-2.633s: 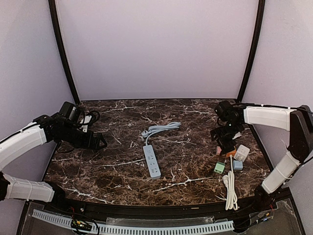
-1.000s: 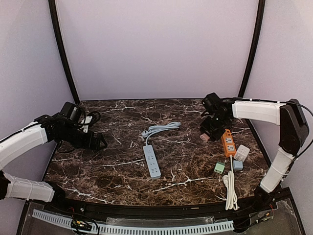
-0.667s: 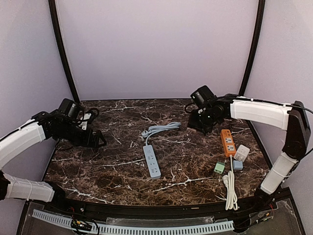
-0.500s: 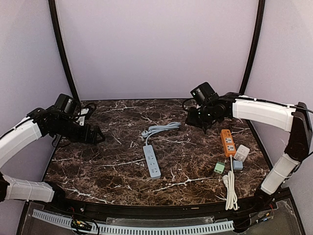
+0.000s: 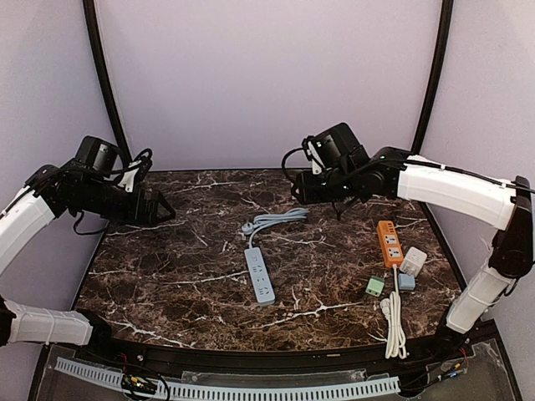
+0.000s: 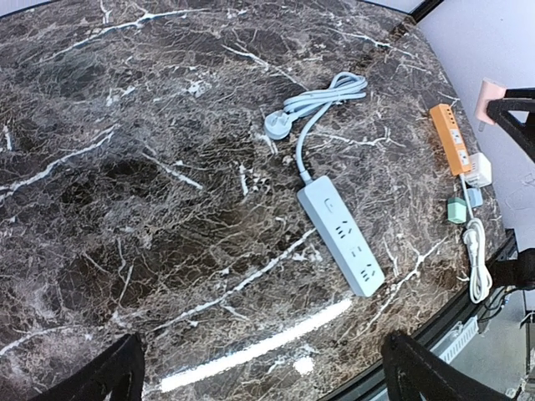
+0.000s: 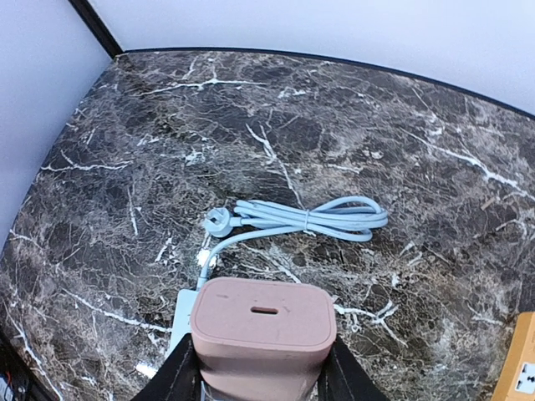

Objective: Insert the plug

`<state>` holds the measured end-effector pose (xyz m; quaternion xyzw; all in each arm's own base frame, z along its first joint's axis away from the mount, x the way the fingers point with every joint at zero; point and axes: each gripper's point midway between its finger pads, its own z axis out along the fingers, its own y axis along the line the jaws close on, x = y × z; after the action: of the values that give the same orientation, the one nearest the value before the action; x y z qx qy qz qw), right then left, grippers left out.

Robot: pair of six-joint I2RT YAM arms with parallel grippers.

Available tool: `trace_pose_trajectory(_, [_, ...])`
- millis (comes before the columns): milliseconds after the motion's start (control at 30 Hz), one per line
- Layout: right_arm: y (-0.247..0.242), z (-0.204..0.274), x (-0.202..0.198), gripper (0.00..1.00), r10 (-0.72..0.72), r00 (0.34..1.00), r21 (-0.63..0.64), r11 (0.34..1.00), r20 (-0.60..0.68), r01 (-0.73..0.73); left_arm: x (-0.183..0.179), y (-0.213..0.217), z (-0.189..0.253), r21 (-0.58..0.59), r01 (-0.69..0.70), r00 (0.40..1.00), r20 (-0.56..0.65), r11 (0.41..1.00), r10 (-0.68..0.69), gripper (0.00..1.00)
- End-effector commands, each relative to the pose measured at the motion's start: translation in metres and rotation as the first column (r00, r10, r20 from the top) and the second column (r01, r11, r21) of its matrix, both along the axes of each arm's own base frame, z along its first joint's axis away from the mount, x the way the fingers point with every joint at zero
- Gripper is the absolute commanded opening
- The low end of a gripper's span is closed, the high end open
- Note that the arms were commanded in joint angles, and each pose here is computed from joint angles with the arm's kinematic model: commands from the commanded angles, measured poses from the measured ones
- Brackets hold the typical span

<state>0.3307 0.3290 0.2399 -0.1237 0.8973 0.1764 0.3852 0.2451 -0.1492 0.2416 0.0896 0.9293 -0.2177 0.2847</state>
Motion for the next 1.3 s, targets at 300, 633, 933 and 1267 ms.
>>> trace_pose_trajectory(300, [0.042, 0.072, -0.029, 0.27, 0.292, 0.914, -0.107, 0.956, 0.283, -0.273, -0.012, -0.033, 0.065, -0.223, 0.085, 0.996, -0.003, 0.971, -0.088, 1.00])
trace_pose_trajectory(633, [0.062, 0.062, -0.057, 0.27, 0.441, 0.847, -0.272, 0.889, 0.297, -0.367, -0.017, -0.064, 0.084, -0.385, 0.159, 0.976, -0.078, 0.909, -0.204, 0.98])
trace_pose_trajectory(933, [0.075, 0.046, -0.078, 0.26, 0.529, 0.803, -0.347, 0.833, 0.274, -0.430, -0.022, -0.084, 0.071, -0.458, 0.190, 0.942, -0.164, 0.868, -0.293, 0.92])
trace_pose_trajectory(1267, [0.090, 0.032, -0.091, 0.26, 0.590, 0.768, -0.392, 0.787, 0.250, -0.477, -0.020, -0.117, 0.064, -0.485, 0.236, 0.901, -0.216, 0.842, -0.377, 0.84])
